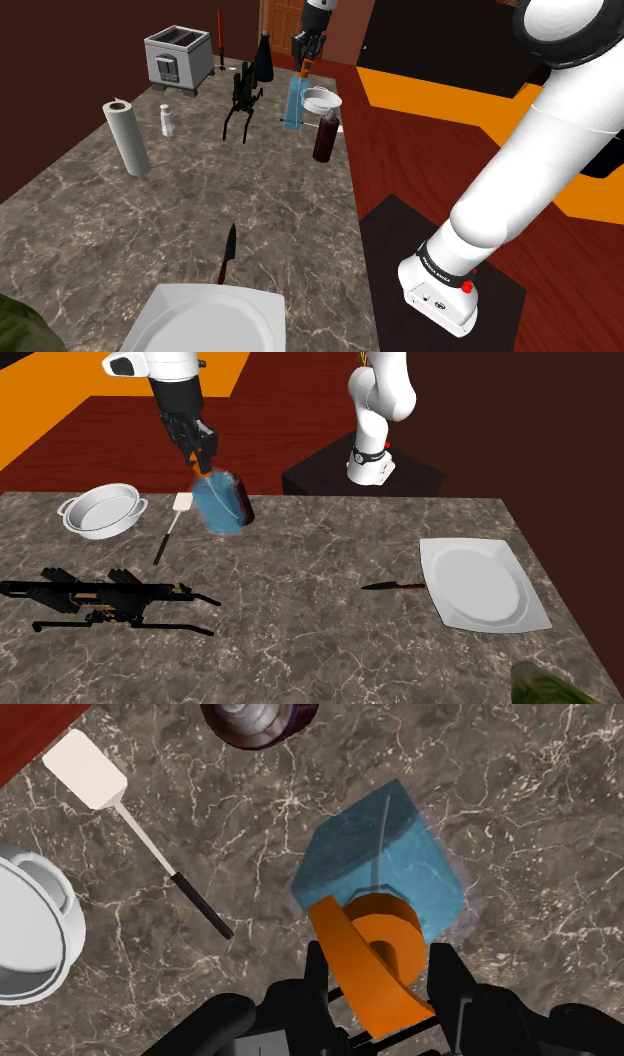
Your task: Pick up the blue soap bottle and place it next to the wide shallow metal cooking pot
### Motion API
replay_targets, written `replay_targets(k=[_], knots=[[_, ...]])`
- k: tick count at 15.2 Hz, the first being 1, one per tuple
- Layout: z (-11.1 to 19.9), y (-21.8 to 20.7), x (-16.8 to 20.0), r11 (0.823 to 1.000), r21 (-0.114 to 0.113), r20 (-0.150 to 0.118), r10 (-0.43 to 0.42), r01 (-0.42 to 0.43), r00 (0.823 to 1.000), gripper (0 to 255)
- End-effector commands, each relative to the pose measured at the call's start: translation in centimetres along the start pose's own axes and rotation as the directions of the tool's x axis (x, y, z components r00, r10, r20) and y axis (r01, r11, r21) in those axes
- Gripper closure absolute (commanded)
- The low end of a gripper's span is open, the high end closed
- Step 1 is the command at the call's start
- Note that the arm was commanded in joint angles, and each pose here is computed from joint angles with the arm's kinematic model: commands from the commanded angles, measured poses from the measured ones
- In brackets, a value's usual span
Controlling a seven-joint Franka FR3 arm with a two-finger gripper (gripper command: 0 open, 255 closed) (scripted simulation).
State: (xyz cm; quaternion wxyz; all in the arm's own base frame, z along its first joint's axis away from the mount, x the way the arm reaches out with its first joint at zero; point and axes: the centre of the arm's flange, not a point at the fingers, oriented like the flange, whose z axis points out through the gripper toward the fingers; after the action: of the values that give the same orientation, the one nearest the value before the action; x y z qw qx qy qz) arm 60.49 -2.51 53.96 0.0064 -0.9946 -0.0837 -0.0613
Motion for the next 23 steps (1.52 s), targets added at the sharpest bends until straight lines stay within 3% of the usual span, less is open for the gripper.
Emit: replay_targets(k=[1,15,23], knots=[[-0.1,2.5,-0.3,1.000,0.000,0.000,-0.002,0.002,1.000,255],[-0.5,21.0,-2.8,1.000,0.000,0.000,-0.002,0.002,1.000,255],[3.7,21.0,-3.3,1.000,0.000,0.000,-0.002,0.002,1.000,255]])
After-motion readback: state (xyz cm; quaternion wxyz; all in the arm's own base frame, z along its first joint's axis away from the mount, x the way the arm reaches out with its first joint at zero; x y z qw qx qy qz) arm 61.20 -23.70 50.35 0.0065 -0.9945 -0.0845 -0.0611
